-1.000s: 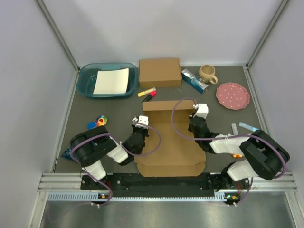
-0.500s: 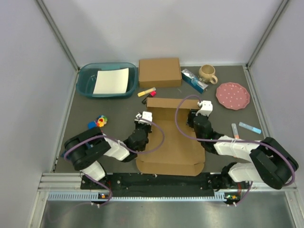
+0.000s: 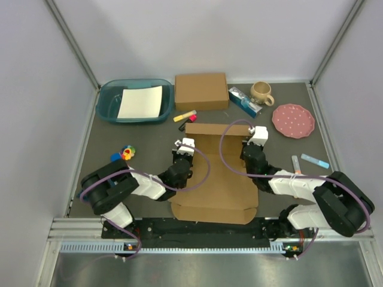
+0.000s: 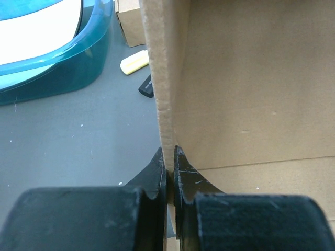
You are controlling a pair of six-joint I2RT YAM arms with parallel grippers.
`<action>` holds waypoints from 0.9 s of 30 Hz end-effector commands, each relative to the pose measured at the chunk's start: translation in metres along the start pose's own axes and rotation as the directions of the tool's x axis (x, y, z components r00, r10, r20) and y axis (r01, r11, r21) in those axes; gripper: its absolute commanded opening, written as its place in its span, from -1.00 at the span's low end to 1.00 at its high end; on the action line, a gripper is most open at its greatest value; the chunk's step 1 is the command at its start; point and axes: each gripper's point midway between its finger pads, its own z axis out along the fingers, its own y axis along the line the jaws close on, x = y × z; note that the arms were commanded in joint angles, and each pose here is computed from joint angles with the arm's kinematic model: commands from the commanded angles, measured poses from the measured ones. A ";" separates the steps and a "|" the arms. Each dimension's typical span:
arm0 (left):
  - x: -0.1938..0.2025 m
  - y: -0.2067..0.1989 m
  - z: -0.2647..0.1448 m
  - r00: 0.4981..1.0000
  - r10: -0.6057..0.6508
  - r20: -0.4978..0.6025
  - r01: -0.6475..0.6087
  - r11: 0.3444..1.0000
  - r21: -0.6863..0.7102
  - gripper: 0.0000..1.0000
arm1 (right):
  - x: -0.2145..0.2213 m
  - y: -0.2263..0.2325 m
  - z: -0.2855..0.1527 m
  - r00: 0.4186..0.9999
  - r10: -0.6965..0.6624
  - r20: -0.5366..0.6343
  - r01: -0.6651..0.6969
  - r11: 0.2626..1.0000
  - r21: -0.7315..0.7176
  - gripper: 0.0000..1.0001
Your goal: Fold the paper box
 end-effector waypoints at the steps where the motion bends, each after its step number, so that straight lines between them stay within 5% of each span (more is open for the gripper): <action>1: -0.008 -0.002 -0.001 1.000 -0.012 0.016 0.012 1.000 0.005 -1.00 | -0.002 0.013 0.003 1.000 0.004 -0.011 -0.004 1.000 -0.030 -1.00; 12: -0.006 -0.006 0.005 1.000 -0.003 0.015 0.002 0.999 0.035 -0.65 | -0.009 0.014 0.002 0.999 -0.032 -0.020 0.032 0.999 -0.036 -1.00; 15: -0.001 -0.006 0.007 0.999 -0.022 0.035 0.020 0.998 0.055 -1.00 | -0.010 0.017 0.001 0.999 -0.030 -0.020 0.029 0.998 -0.050 -1.00; 23: 0.007 0.005 0.000 0.993 -0.063 0.096 0.060 0.997 0.041 -1.00 | -0.007 0.017 -0.001 0.999 -0.038 -0.029 0.036 0.998 -0.060 -1.00; 26: 0.003 0.009 0.000 0.991 -0.070 0.111 0.067 0.997 0.029 -0.59 | -0.008 0.017 -0.001 0.999 -0.042 -0.029 0.040 0.997 -0.064 -1.00; 27: 0.002 0.008 -0.001 0.991 -0.071 0.115 0.067 0.997 0.041 -0.25 | -0.008 0.017 -0.001 0.999 -0.042 -0.029 0.040 0.997 -0.065 -1.00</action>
